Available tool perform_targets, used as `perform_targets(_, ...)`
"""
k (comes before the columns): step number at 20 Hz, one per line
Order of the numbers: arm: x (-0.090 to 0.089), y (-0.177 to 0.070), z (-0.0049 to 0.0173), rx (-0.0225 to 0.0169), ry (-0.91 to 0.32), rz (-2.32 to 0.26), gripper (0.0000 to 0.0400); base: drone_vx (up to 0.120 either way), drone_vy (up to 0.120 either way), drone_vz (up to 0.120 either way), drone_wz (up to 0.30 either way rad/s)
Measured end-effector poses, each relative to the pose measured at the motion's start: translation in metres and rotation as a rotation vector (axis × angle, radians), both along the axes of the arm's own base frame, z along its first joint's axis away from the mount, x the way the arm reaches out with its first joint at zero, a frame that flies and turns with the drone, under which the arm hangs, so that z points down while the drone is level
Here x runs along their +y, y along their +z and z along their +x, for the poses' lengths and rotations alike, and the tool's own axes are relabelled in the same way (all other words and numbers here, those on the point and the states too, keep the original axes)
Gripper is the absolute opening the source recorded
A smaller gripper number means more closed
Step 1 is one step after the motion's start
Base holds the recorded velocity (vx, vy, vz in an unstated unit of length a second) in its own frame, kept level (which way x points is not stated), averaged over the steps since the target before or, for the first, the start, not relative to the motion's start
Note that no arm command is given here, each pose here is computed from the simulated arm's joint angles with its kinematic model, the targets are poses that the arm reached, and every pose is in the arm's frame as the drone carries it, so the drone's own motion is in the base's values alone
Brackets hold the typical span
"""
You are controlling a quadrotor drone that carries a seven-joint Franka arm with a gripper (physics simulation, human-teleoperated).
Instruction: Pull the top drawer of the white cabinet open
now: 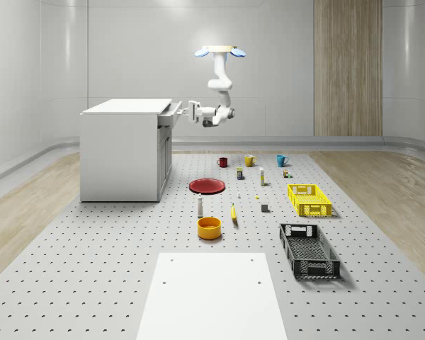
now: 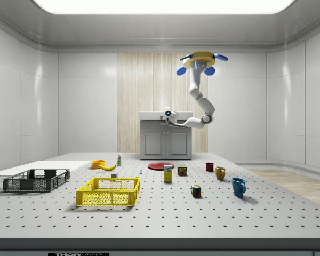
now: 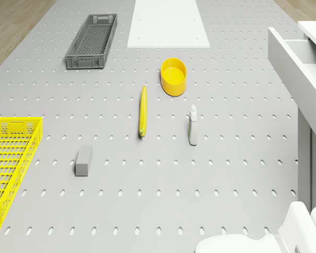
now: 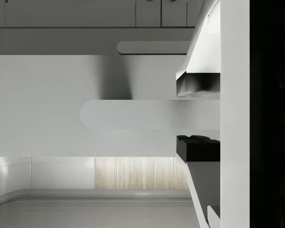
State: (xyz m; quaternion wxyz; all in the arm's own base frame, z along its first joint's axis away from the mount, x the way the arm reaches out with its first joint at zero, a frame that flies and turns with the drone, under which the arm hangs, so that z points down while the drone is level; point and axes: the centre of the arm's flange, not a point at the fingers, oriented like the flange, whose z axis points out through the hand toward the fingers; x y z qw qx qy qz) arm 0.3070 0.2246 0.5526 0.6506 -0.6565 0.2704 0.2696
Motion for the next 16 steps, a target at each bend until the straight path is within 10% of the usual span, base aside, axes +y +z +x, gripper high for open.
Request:
perform_targets(3, -0.0034, -0.0005, -0.0001, -0.0005, -0.001, 0.004, 0.0125, 0.000, 0.000, 0.000, 0.000)
perform_targets(8, -0.0058, -0.0009, -0.0003, -0.0008, -0.002, 0.007, 0.0253, 0.000, 0.032, 0.000, 0.000)
perform_targets(16, -0.0067, -0.0011, -0.0003, -0.0010, -0.002, 0.009, 0.0298, 0.000, 0.115, 0.000, 0.000)
